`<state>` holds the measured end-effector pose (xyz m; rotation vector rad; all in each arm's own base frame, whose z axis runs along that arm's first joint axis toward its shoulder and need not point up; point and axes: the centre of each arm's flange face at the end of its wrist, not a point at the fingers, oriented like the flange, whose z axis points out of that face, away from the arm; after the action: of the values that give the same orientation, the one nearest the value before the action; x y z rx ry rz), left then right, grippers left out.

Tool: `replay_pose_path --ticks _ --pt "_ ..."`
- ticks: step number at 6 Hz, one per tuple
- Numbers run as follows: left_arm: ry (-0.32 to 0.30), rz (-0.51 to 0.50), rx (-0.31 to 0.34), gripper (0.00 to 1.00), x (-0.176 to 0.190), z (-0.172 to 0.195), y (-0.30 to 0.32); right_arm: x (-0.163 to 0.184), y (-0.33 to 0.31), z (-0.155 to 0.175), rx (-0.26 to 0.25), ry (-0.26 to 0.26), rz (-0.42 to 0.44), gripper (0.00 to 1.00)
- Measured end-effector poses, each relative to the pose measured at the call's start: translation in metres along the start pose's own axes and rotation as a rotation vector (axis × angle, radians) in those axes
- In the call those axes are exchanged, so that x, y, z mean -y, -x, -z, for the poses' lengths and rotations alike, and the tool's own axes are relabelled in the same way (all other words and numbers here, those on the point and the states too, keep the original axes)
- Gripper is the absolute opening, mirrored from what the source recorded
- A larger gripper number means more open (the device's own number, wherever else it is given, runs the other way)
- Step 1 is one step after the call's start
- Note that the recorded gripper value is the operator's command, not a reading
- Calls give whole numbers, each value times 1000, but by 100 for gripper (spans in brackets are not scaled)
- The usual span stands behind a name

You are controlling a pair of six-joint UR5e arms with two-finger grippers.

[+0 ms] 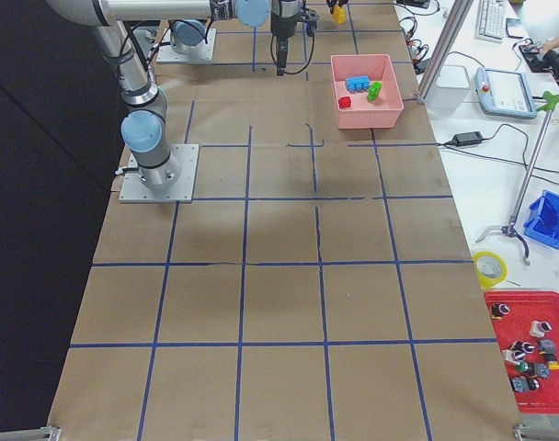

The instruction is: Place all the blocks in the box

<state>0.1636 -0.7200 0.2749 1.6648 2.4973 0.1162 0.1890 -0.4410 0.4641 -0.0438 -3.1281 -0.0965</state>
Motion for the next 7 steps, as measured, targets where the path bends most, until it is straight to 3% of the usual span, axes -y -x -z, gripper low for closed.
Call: replay_pose_path --ticks 1,3,5,7 --pt "-35 67 -5 0 4 42 -2 1 -1 0 -2 0 -2 100" --pt "-92 271 -67 0 66 121 -14 2 -1 1 -2 -1 -2 100" --pt "-174 552 -159 0 172 157 -45 2 -1 3 0 -5 -2 100" --pt "-192 845 -243 0 297 175 -110 2 0 3 2 -4 -2 100"
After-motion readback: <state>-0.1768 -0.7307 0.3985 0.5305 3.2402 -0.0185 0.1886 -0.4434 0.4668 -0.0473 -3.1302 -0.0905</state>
